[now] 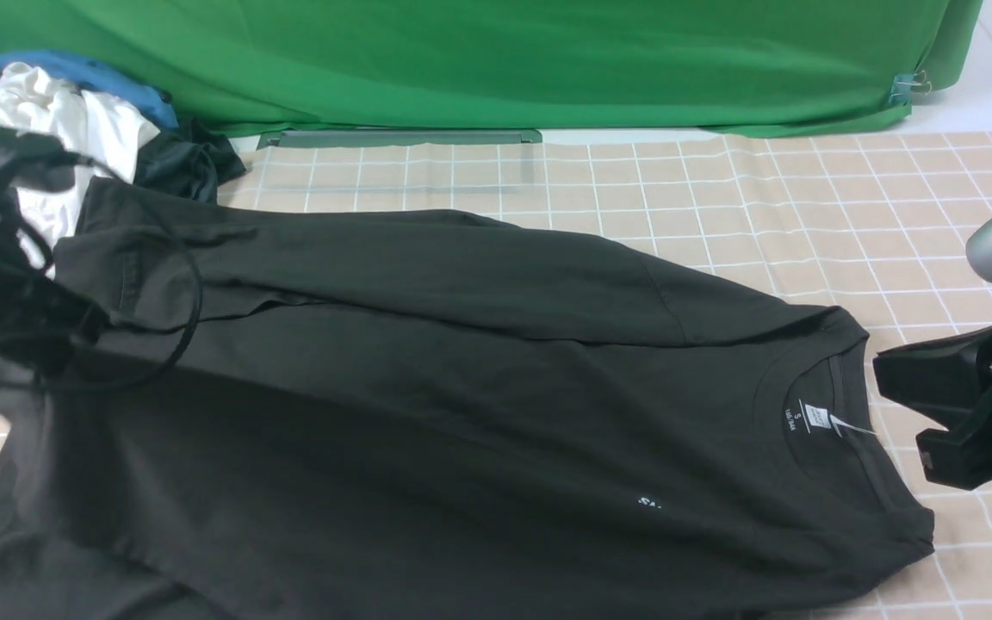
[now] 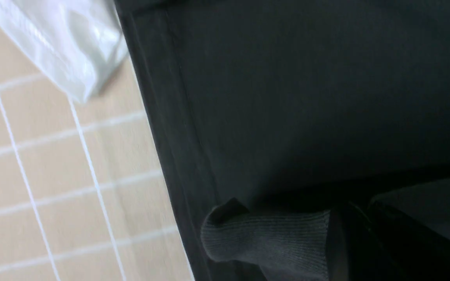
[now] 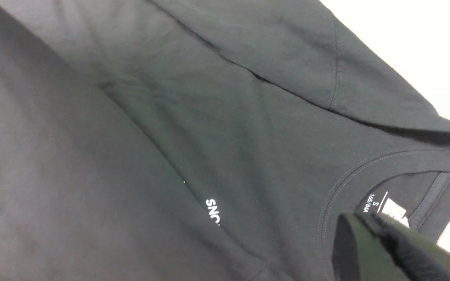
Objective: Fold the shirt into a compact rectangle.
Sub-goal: 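Fold the left side of the black T-shirt inward over its body, then grab the top left corner of the dark shirt with the left gripper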
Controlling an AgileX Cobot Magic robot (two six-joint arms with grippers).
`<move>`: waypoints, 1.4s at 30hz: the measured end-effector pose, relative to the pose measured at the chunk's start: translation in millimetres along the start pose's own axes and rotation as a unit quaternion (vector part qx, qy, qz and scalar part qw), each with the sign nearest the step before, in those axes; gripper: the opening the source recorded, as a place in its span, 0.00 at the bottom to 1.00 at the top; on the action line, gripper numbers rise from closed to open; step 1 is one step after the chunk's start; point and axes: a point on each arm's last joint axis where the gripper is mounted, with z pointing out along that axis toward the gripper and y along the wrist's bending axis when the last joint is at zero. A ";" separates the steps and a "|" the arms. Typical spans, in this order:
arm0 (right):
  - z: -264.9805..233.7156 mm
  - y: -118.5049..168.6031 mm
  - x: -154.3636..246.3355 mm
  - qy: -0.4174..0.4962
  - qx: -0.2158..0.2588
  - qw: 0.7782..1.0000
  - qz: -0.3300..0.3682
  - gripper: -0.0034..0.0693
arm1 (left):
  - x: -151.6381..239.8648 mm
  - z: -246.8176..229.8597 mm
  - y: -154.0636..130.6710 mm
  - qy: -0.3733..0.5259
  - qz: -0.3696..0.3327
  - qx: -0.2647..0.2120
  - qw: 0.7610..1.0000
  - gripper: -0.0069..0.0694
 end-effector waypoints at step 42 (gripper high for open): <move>123.8 -78.5 47.7 0.341 0.067 0.925 0.152 0.97 | -1.8 -41.7 -87.5 -0.080 -0.005 0.097 0.992 0.11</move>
